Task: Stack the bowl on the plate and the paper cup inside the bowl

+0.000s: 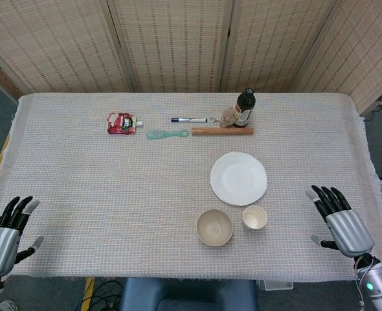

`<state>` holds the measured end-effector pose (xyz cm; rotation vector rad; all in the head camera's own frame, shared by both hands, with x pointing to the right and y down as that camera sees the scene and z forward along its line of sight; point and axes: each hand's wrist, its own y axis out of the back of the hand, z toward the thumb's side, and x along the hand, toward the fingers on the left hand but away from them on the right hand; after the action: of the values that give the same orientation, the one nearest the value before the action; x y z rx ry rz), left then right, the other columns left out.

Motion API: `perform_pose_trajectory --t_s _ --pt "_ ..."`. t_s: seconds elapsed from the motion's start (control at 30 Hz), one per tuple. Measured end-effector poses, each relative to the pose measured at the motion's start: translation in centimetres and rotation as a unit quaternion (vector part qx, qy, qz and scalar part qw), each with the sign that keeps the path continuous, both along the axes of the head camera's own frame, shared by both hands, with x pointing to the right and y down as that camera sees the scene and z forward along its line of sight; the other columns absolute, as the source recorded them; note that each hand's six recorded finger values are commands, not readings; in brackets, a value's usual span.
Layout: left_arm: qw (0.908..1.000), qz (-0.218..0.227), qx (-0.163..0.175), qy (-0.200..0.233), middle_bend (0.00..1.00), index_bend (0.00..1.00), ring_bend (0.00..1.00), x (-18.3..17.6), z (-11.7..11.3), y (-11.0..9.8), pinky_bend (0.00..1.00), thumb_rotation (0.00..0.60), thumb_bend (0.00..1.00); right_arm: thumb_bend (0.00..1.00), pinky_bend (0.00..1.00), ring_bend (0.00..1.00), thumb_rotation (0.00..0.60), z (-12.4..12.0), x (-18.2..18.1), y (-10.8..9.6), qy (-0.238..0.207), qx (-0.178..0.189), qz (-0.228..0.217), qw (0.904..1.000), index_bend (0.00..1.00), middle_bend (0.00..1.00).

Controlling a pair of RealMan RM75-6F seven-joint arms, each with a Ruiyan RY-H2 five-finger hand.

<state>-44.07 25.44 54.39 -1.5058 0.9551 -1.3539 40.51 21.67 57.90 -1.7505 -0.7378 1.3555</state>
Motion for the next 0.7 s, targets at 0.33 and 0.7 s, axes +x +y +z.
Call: perform_pose_trajectory --t_s 0.33,0.7 --pt "1.0000 0.005 -0.001 0.001 0.16 0.17 0.11 0.3 0.1 0.1 0.45 0.600 0.26 0.07 0.00 0.00 0.600 0.3 0.0 -0.2 -0.013 -0.014 0.007 0.9998 0.00 0.00" --pt "1.0000 0.001 -0.002 0.005 0.16 0.17 0.11 0.1 0.1 -0.1 0.45 0.600 0.26 0.04 0.00 0.00 0.600 -0.3 -4.2 -1.5 -0.064 -0.059 -0.039 0.9954 0.00 0.00"
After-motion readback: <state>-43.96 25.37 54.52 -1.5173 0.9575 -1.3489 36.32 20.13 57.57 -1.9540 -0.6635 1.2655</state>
